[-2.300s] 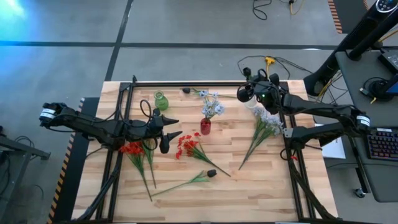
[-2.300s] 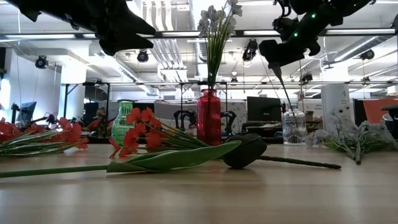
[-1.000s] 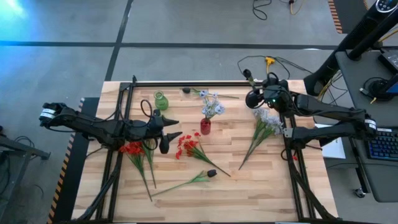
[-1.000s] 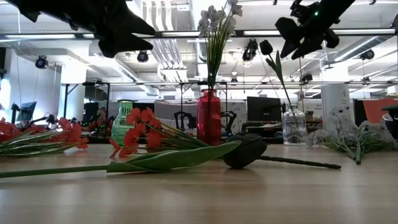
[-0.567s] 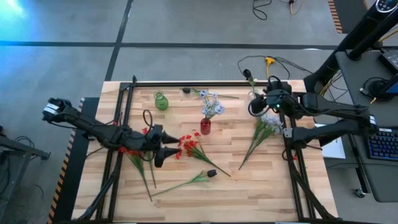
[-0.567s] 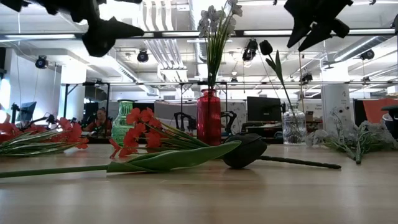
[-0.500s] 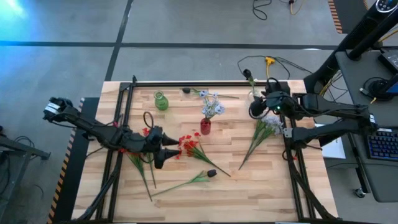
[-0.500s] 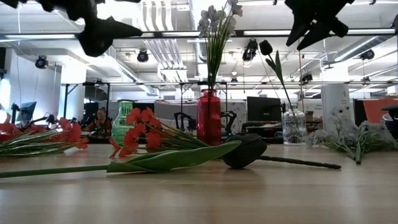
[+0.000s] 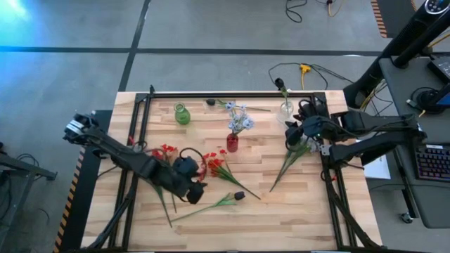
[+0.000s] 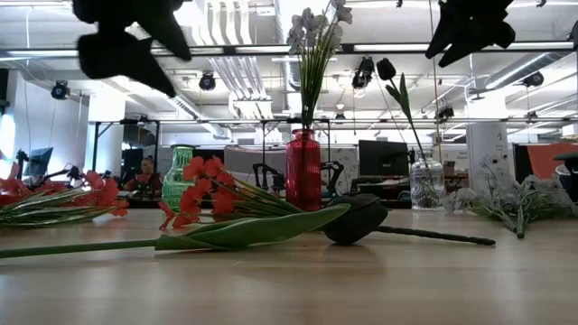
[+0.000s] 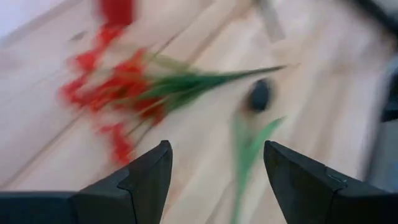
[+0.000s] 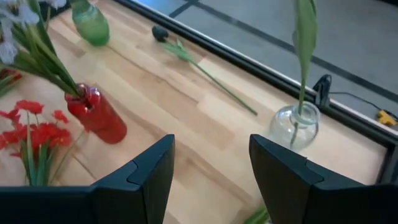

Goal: Sort flowers into vase by color
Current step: Put the middle red flowers into the green vase

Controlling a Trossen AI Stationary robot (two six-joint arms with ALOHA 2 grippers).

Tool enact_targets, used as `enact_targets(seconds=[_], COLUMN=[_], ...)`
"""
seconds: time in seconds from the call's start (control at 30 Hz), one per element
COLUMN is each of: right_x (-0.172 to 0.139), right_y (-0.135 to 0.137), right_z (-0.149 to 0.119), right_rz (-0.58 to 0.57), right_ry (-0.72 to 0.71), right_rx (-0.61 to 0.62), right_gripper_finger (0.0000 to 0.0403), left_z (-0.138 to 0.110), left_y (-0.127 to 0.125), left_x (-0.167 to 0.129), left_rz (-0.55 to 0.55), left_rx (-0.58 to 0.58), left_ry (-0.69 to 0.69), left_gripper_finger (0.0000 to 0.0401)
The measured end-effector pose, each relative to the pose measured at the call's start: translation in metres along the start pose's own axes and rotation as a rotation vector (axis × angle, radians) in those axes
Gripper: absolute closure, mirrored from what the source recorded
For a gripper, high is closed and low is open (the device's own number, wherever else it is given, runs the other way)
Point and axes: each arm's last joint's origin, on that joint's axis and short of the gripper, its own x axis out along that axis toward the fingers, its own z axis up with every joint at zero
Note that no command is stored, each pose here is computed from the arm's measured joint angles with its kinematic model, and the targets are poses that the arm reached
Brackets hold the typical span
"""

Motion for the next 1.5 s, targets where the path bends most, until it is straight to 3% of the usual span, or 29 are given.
enact_targets(seconds=[0.17, 0.43, 0.7, 1.03, 1.5], right_x=[-0.002, -0.001, -0.001, 0.001, 0.005], right_y=[0.002, 0.004, 0.004, 0.005, 0.008], right_z=[-0.003, -0.003, -0.003, -0.003, -0.004], right_rz=[0.015, 0.013, 0.012, 0.003, -0.006], right_ry=[0.007, 0.009, 0.009, 0.006, 0.019], right_rx=[-0.013, -0.019, -0.034, -0.057, -0.071], right_gripper_finger=[0.0204, 0.0204, 0.0204, 0.0204, 0.0204], left_z=[-0.009, -0.033, -0.048, -0.07, -0.101], left_y=[-0.009, -0.021, -0.029, -0.029, -0.007], left_x=[-0.003, -0.014, -0.022, -0.018, 0.018], left_rz=[0.231, 0.437, 0.447, 0.513, 0.704], left_rx=[-0.051, -0.097, -0.185, -0.332, -0.265], left_ry=[0.071, 0.21, 0.307, 0.267, 0.248], left_gripper_finger=[0.0165, 0.0165, 0.0165, 0.0165, 0.0165])
